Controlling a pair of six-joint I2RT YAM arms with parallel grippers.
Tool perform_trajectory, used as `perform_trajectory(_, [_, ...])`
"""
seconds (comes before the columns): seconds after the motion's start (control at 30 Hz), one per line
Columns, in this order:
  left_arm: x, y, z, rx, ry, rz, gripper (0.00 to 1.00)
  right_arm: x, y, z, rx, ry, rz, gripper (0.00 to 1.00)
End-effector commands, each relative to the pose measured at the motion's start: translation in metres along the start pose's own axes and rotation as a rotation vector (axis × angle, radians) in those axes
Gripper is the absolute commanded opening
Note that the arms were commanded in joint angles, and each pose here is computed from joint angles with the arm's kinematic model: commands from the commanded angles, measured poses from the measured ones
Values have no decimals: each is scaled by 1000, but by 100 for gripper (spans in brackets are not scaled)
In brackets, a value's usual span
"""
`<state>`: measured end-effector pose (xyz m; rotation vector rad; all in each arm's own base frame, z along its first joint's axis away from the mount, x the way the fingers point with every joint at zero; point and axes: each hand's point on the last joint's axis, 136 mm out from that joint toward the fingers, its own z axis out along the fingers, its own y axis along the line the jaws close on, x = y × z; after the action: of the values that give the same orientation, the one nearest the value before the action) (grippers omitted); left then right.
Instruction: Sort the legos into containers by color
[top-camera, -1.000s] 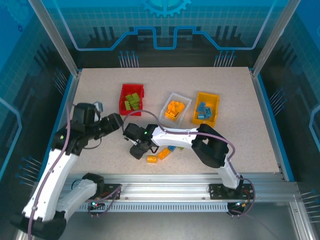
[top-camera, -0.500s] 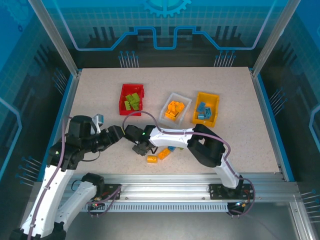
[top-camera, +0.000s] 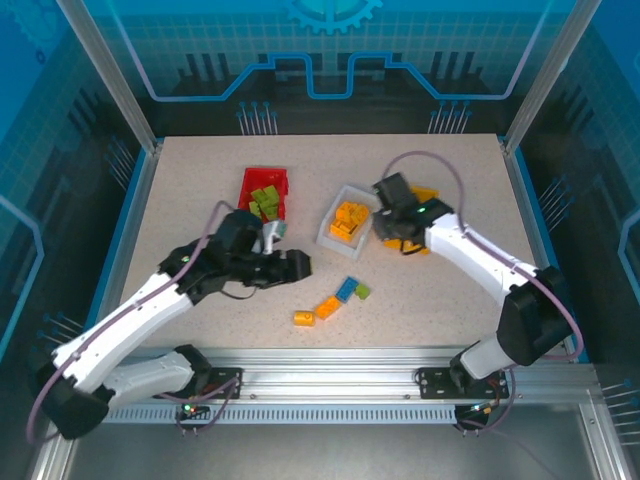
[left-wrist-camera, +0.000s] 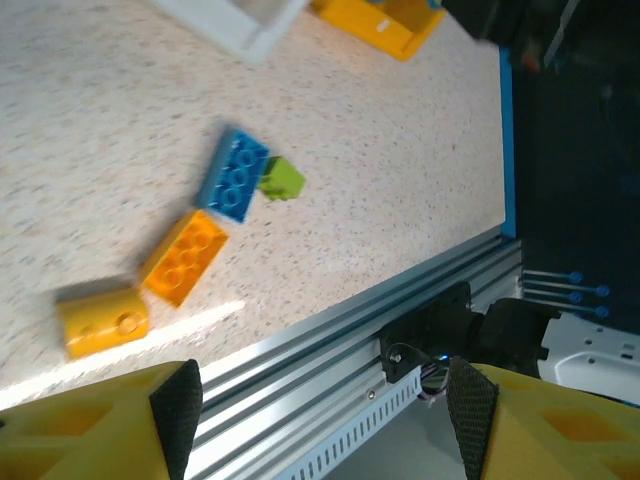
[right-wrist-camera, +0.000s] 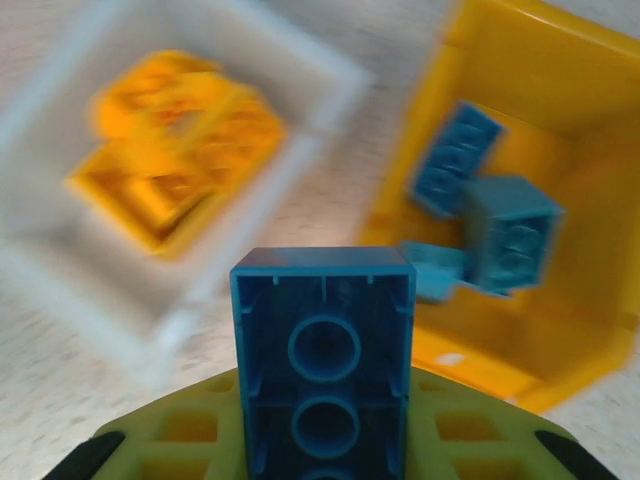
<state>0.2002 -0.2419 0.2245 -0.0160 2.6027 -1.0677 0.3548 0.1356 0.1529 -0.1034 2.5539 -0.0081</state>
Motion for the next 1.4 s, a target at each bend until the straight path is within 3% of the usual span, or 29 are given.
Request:
perform_trajectory(0.0, [-23, -43, 13, 8, -125, 117, 70, 6, -24, 17, -30, 80, 101, 22])
perform_trajectory(0.13, [-17, -73, 43, -3, -114, 210, 70, -18, -54, 43, -26, 118, 210, 23])
perform_trajectory(0.33, [-8, -89, 74, -14, -68, 253, 70, -40, -68, 79, -10, 178, 287, 27])
perform_trajectory(0.6, [8, -62, 97, -136, -5, 312, 72, -45, -70, 90, -17, 198, 317, 51])
perform_trajectory(0.8, [16, -30, 117, -274, 63, 385, 73, -58, -64, 52, -40, 100, 275, 56])
perform_trajectory(1.03, [20, -16, 138, -360, 136, 408, 72, -56, -54, -29, -29, -90, 170, 51])
perform_trajectory(1.23, [24, -6, 168, -463, 129, 124, 70, -8, -46, -77, -71, -153, 127, 53])
perform_trajectory(1.37, [30, -12, 190, -457, 94, -89, 70, 20, -41, -104, -158, -191, 87, 58])
